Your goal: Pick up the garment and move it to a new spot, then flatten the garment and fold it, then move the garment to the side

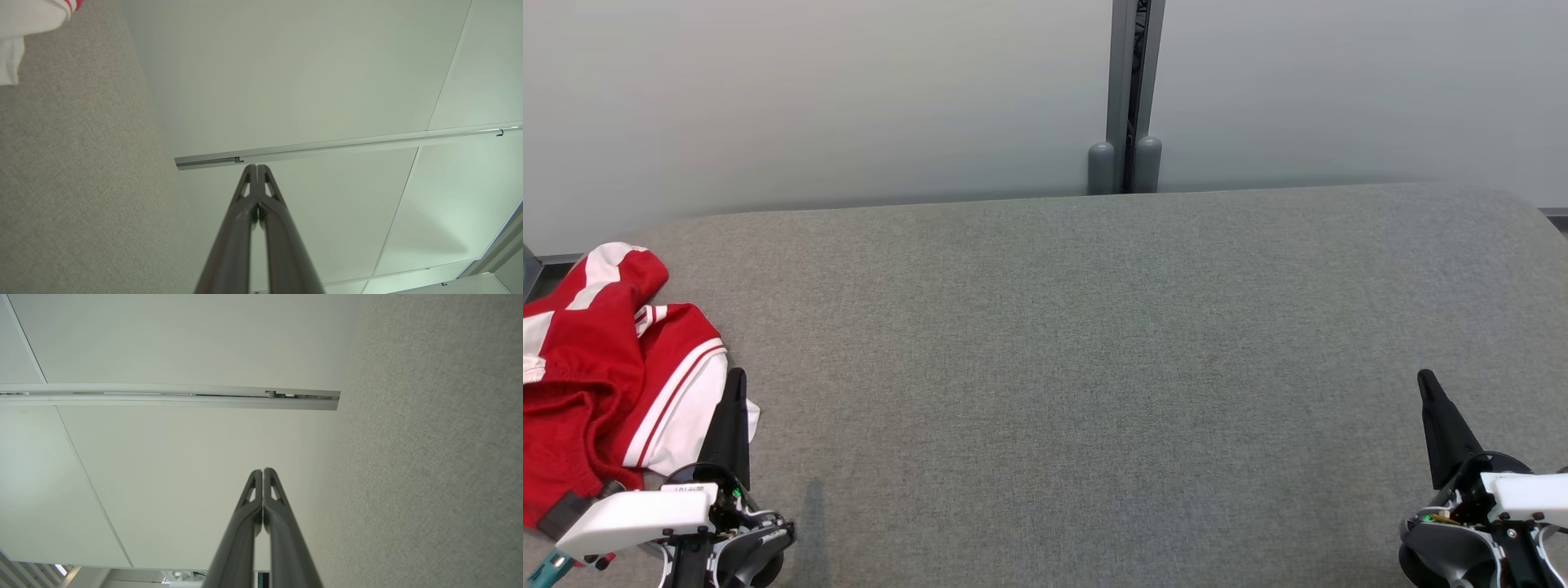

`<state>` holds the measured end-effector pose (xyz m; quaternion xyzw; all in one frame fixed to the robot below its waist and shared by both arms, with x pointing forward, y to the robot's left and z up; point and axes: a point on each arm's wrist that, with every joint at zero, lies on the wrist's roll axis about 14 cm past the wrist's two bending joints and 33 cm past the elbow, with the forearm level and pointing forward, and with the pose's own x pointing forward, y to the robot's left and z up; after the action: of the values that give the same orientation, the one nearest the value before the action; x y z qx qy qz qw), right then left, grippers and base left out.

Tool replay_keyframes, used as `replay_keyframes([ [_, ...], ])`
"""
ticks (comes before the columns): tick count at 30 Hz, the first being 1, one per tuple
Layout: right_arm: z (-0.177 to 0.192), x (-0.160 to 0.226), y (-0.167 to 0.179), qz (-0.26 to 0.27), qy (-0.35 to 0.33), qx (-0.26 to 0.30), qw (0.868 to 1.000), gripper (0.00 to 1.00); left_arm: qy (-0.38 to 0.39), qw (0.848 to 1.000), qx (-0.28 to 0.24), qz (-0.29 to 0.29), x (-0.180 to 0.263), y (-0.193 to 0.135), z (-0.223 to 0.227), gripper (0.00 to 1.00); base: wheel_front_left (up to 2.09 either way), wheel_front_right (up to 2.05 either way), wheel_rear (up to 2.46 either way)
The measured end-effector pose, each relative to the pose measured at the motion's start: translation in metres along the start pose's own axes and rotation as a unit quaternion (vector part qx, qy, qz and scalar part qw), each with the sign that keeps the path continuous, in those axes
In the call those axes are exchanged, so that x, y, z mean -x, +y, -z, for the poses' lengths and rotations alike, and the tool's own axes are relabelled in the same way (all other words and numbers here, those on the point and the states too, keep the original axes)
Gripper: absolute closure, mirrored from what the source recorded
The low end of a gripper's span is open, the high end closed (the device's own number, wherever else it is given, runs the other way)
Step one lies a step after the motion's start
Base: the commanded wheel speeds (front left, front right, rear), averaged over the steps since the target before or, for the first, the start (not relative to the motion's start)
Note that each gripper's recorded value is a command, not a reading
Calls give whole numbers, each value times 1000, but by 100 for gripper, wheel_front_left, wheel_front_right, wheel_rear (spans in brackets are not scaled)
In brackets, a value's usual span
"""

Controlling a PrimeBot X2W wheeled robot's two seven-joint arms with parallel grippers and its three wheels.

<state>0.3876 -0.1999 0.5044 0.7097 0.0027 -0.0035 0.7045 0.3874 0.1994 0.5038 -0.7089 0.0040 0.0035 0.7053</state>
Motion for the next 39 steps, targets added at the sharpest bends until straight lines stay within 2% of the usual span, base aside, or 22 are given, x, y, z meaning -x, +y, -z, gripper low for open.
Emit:
replay_keyframes([
  [39,0,0,0,0,0,0,1000,100,0,1000,0,0,0,0,0,100,0,0,0],
])
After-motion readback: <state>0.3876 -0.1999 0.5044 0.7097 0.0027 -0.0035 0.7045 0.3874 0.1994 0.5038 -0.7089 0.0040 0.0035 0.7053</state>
